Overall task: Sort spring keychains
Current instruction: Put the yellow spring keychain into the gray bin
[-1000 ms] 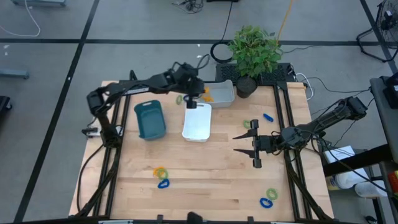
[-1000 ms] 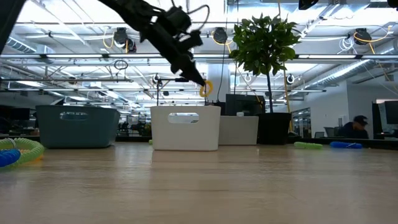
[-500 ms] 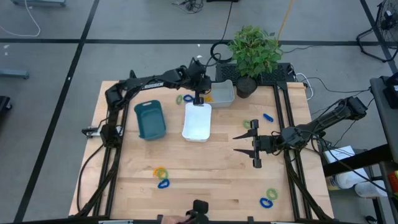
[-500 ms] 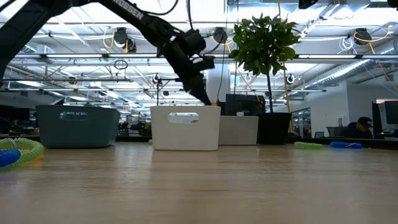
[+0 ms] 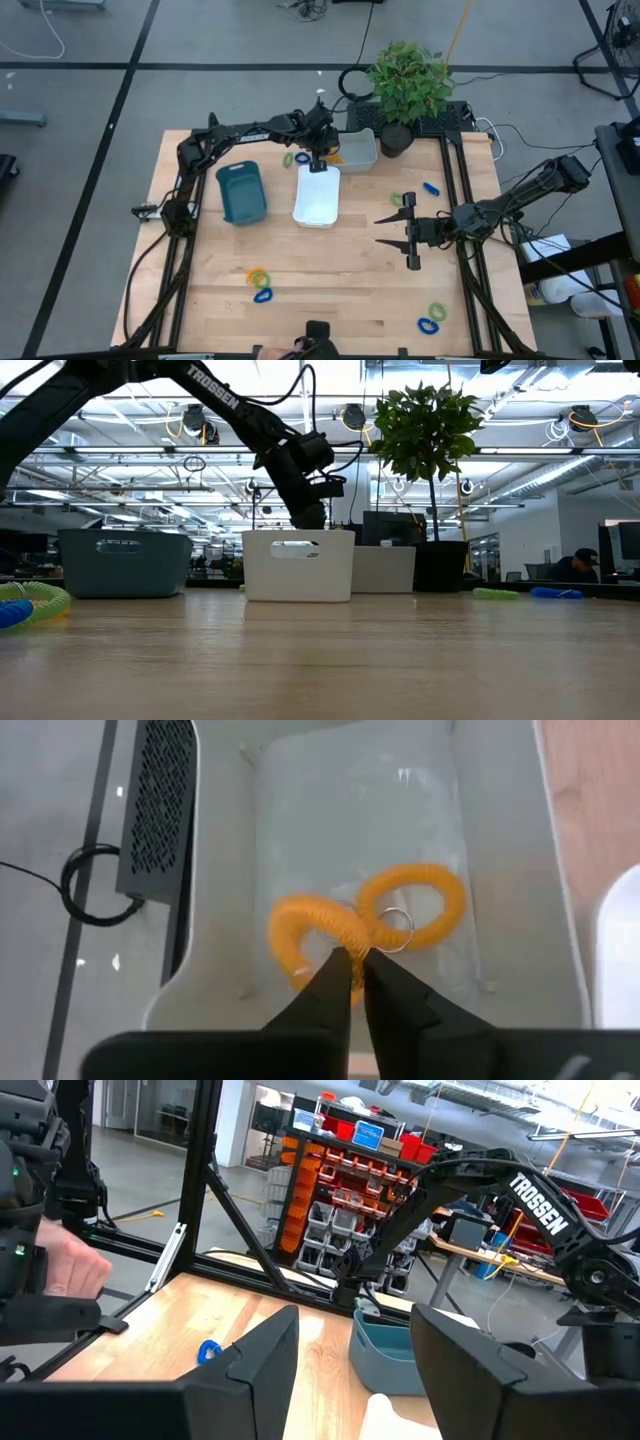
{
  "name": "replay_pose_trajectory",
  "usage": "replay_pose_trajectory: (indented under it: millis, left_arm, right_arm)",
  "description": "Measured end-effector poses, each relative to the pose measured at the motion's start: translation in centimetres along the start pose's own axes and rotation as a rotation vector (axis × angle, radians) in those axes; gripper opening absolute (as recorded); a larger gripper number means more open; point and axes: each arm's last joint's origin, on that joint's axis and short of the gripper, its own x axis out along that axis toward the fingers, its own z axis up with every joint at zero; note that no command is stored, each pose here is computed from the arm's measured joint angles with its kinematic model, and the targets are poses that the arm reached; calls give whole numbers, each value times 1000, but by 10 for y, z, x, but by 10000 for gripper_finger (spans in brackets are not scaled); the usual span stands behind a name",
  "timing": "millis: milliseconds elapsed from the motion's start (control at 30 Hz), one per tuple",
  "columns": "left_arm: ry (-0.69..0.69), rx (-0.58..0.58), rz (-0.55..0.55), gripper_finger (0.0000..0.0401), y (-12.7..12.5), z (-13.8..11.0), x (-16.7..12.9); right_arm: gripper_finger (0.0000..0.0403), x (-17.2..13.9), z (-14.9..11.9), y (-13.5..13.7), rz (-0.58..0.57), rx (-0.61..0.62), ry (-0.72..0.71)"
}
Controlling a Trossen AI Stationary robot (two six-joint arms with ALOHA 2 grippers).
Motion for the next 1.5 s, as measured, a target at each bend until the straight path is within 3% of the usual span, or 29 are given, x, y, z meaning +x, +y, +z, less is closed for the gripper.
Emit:
replay_pose_trajectory:
  millis: [300,467,700,933,1167,1500]
  left_arm:
    - [-20,-16,21,129,-4,6,-1]
    - [-11,-9,75,202,-7,10,-1]
    - [-7,-46,62,304,-15,13,-1]
    - [-32,-39,69,389,-23,25,-26]
    - [-60,-78,185,377,-22,36,-83]
    - [69,-260,36,358,-66,23,-183]
  right_arm:
    - [183,0,0,0,1,1,-1]
    - [183,0,0,0,1,1,-1]
    - [183,0,-1,0,3,-1,6]
    - [183,0,-1,0,3,-5,8]
    - [183,0,-1,0,4,-4,9]
    - [183,0,-2,0,6,-14,19]
